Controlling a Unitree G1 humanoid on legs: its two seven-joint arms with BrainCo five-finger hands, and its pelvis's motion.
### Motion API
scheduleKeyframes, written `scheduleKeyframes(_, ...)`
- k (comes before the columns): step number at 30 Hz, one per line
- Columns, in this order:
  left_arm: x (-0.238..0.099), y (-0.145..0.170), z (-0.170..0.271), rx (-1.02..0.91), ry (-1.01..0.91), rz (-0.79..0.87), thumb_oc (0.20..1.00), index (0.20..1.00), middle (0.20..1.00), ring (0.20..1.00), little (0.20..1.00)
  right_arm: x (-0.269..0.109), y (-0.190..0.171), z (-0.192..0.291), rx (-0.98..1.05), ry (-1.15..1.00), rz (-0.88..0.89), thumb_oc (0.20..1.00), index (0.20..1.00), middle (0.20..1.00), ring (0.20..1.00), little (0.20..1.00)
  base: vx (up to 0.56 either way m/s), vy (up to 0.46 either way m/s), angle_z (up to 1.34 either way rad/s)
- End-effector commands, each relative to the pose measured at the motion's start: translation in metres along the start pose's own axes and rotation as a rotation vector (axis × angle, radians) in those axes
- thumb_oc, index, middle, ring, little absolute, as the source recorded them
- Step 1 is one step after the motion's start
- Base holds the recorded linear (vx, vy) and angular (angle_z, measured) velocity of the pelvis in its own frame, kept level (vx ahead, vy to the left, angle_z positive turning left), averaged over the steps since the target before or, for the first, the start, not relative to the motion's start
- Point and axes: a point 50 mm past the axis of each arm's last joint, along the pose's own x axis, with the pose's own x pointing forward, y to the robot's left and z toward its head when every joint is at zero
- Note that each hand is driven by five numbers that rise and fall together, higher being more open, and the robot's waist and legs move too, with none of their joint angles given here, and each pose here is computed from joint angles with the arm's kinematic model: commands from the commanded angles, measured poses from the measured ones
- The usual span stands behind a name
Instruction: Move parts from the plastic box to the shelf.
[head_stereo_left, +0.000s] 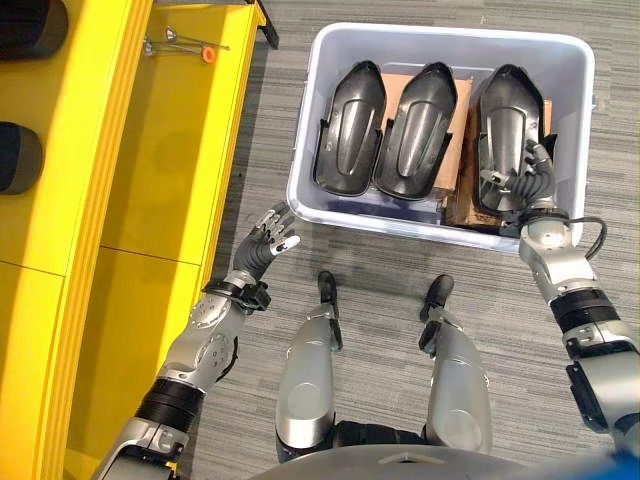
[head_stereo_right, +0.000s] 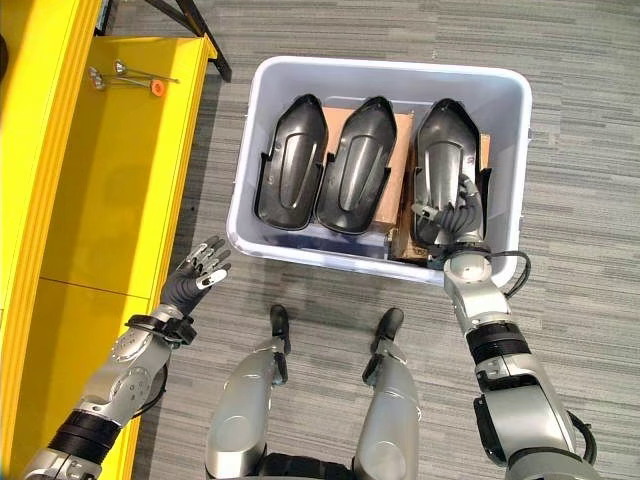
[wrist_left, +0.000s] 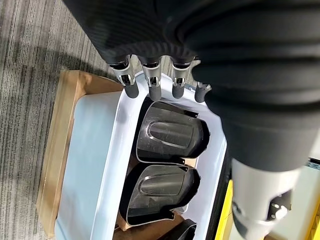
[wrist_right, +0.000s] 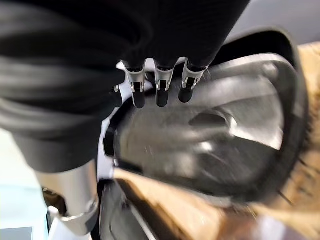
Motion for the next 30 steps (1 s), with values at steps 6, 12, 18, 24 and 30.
scheduleKeyframes(6, -0.009, -0.002, -0.001, 0.0, -0.01, 0.006, 1.0, 1.0, 1.0, 1.0, 1.0, -0.006, 0.025, 0.031, 0.025, -0.144, 0.159, 1.0, 1.0, 1.0, 1.0, 1.0, 0.01, 0.005, -0.02)
scheduleKeyframes(12, -0.01, -0.003, -0.005, 0.008, 0.011, -0.005, 1.0, 1.0, 1.0, 1.0, 1.0, -0.008, 0.031, 0.029, 0.034, -0.117, 0.175, 1.0, 1.0, 1.0, 1.0, 1.0, 0.01, -0.001, 0.0)
scheduleKeyframes(18, -0.008, -0.006, -0.006, 0.01, 0.016, -0.014, 1.0, 1.0, 1.0, 1.0, 1.0, -0.006, 0.037, 0.029, 0.052, -0.101, 0.207, 1.0, 1.0, 1.0, 1.0, 1.0, 0.0, 0.0, 0.0)
scheduleKeyframes(24, -0.008, -0.01, -0.009, 0.008, 0.029, -0.018, 1.0, 1.0, 1.0, 1.0, 1.0, -0.007, 0.041, 0.035, 0.117, -0.117, 0.145, 1.0, 1.0, 1.0, 1.0, 1.0, 0.0, 0.0, 0.0)
scheduleKeyframes(30, -0.008, -0.015, -0.011, 0.007, 0.031, -0.025, 1.0, 1.0, 1.0, 1.0, 1.0, -0.013, 0.052, 0.047, 0.133, -0.168, 0.198, 1.0, 1.0, 1.0, 1.0, 1.0, 0.0, 0.0, 0.0)
